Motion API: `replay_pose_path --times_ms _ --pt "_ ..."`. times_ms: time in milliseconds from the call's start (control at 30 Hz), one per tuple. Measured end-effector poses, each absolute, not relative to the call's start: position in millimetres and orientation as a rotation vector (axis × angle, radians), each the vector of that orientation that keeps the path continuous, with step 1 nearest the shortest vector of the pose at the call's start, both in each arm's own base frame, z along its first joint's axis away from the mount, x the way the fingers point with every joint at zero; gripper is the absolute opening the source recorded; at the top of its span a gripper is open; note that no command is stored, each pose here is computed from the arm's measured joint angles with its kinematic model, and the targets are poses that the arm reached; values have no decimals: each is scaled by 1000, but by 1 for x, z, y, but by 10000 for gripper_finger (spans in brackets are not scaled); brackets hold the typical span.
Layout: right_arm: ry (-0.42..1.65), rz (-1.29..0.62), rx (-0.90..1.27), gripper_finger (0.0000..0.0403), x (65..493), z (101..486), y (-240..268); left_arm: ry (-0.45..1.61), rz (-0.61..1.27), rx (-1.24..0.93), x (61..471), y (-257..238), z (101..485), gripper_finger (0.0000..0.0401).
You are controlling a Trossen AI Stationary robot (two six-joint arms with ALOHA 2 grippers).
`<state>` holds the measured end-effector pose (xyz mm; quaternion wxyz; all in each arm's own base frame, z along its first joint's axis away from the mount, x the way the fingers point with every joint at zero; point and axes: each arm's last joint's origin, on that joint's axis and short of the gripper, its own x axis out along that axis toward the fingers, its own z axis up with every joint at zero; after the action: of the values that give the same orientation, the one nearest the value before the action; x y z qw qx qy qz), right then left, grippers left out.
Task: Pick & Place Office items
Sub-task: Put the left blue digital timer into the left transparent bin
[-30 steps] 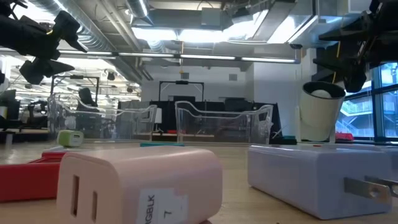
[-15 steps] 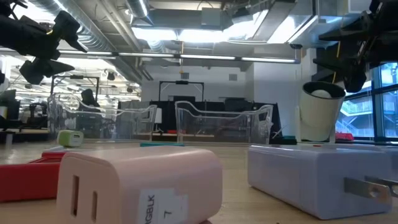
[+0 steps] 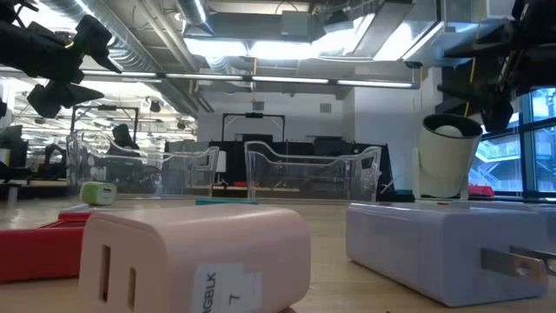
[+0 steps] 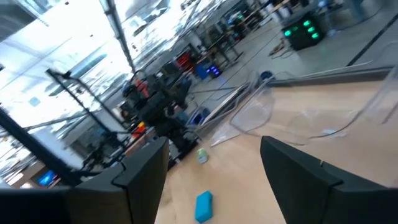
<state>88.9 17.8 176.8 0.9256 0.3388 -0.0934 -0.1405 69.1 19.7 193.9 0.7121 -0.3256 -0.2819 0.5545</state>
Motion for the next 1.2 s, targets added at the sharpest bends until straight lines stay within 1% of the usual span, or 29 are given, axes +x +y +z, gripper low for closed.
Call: replay_pose_path --times_ms 700,1067,1133,1200 --pt "-192 -290 695 258 89 177 18 -630 1227 -728 69 20 194 276" --pt "-198 -297 714 258 89 177 17 -634 1258 -730 68 20 194 276" --pt "-208 -330 715 258 89 177 17 -657 1233 -760 69 20 194 276" --pt "-222 -361 724 258 88 177 16 -657 1167 -767 70 19 195 276"
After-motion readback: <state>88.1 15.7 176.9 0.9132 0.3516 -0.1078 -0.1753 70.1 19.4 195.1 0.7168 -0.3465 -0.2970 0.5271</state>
